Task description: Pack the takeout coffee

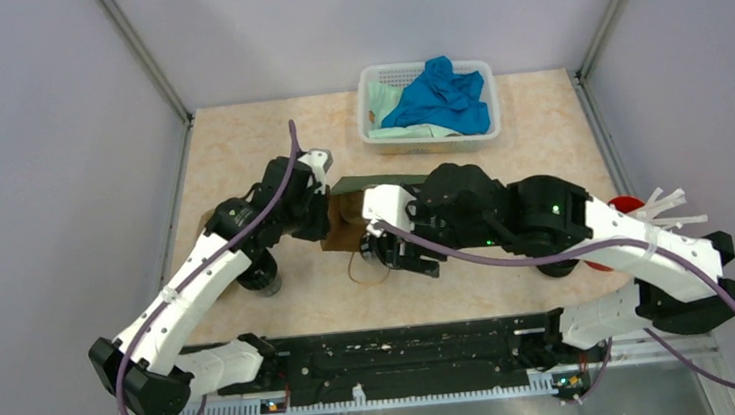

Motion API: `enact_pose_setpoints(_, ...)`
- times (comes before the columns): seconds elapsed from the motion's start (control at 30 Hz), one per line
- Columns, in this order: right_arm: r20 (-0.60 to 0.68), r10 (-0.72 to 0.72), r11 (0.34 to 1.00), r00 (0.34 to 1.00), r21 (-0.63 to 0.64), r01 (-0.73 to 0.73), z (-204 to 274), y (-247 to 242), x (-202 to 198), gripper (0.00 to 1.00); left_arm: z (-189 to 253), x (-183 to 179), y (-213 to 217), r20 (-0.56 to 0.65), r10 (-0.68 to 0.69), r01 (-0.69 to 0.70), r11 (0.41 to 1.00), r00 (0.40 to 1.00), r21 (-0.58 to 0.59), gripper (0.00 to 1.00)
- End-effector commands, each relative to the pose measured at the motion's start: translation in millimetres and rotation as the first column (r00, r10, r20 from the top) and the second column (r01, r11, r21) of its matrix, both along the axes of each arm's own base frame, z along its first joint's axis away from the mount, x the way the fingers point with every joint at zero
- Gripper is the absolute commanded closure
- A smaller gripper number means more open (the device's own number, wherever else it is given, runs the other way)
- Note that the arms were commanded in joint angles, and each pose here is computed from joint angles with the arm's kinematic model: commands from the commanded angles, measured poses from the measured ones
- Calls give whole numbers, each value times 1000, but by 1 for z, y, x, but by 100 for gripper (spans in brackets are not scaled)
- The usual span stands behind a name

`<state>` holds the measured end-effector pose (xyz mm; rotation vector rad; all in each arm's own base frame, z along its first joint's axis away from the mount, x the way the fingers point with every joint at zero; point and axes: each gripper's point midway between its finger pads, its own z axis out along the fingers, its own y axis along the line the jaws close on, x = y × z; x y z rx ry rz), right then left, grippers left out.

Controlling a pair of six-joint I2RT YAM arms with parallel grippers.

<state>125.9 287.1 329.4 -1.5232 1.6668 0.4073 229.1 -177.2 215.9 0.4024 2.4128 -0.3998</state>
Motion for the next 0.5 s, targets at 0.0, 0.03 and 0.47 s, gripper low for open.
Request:
enact_pose_setpoints(0.0,8,57,994,998,93,-58,21,37,-4,53,15,5,-6,25,-5,5,1000,1000,-30,100)
enact_pose_setpoints(0.03,17,48,994,999,99,-49,22,42,0,53,15,3,-9,20,-15,16,999,1000,-41,100)
enact_pose_setpoints(0.47,284,-128,974,950,-143,174,-9,33,65,52,15,-5,-8,51,-33,37,996,998,-86,100)
